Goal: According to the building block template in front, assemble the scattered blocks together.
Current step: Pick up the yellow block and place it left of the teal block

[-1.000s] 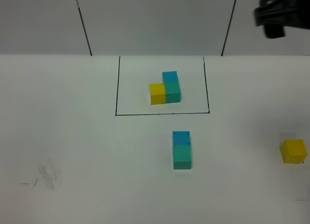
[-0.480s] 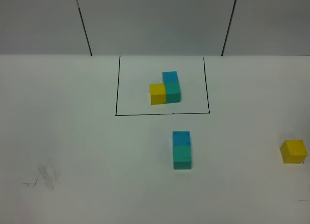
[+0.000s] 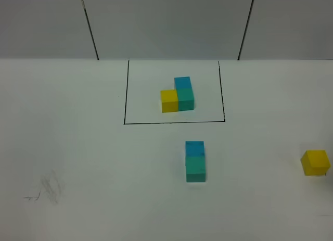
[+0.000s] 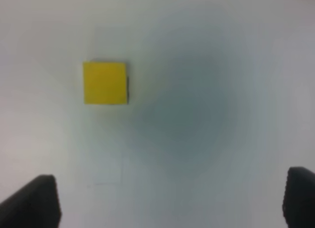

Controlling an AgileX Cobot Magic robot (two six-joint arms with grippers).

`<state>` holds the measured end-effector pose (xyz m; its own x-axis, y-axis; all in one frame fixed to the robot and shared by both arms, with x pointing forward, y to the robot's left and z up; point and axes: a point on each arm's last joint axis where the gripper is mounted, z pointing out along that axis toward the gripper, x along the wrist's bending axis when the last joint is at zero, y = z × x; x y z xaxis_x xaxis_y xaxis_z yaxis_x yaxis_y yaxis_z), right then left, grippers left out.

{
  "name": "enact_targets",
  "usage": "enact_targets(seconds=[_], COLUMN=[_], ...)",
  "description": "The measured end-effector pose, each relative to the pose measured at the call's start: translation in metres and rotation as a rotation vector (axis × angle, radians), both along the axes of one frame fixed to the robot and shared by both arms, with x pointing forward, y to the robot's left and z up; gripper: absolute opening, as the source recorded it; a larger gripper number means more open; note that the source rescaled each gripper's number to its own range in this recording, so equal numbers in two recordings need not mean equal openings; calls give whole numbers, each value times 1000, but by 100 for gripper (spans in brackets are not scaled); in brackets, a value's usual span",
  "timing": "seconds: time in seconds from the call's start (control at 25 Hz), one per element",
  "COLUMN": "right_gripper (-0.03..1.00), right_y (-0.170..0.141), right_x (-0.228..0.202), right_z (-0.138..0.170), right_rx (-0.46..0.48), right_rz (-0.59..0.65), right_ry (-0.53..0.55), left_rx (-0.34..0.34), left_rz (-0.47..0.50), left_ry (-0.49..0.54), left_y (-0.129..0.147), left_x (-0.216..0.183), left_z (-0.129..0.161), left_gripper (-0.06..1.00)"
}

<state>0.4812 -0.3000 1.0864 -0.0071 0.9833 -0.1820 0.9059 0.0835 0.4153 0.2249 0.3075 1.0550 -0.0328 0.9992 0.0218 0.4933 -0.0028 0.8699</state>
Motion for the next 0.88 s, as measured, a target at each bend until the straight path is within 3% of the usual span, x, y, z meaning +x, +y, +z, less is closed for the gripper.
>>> enact_targets(seconds=[0.28,0.88], right_gripper=[99,99], right_y=[5,10], right_x=[8,58], right_z=[-27,-103], right_rx=[59,121], right_rz=[4,-33], right_ry=[-54,71], left_rx=[0,-1], left_rz=[0,1], left_ry=[0,0], left_y=[0,0], left_x=[0,0], left_z=[0,0], left_gripper=[71,71])
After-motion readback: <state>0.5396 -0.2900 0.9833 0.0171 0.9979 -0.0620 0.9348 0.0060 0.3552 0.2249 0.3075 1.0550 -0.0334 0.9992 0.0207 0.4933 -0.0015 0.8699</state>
